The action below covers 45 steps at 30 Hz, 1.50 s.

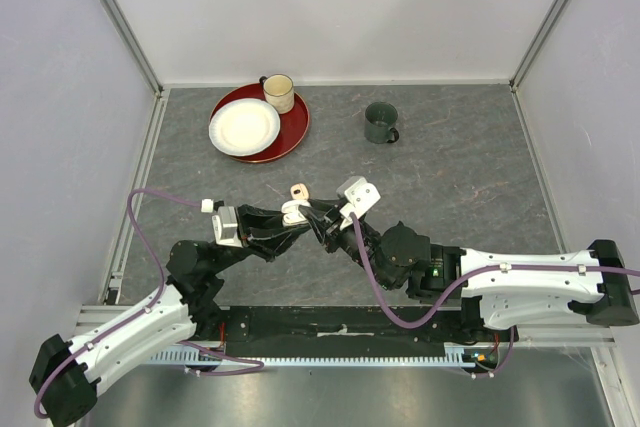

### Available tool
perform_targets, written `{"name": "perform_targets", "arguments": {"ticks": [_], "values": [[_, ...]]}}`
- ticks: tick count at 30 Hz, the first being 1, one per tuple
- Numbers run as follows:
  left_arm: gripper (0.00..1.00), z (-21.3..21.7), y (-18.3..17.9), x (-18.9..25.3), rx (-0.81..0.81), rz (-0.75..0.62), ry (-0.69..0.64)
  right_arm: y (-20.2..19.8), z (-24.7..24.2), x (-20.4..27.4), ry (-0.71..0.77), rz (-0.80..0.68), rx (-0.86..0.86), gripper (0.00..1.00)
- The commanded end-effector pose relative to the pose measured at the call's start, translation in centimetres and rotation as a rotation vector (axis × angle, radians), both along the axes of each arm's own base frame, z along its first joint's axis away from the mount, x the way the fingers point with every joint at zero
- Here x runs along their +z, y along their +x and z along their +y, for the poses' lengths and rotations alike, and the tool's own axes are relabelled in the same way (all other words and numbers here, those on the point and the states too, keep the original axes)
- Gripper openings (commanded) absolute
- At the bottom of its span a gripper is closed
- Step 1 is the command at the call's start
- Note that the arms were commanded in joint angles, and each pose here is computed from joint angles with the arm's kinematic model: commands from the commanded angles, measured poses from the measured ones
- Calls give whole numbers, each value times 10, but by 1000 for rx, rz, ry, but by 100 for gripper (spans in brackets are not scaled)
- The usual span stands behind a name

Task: Insert the wireless bluetooth earbuds into the charging case
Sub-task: Place the earbud in the charging case.

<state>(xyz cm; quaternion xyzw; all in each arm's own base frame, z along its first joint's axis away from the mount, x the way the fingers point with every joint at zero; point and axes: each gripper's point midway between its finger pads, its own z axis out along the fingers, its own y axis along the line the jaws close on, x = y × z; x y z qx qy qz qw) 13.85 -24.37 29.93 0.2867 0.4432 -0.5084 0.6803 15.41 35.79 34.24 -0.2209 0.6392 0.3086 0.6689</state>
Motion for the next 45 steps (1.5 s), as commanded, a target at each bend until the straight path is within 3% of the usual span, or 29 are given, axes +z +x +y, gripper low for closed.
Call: {"name": "perform_targets", "arguments": {"ticks": [1, 24, 45], "values": [[2, 9, -2, 35, 40, -106, -76, -5, -2, -7, -40, -10, 30, 0], [2, 16, 6, 43, 96, -96, -116, -18, 10, -33, -211, -53, 75, 0], [2, 23, 13, 40, 149, -82, -125, -27, 17, -33, -210, -30, 77, 3]]}}
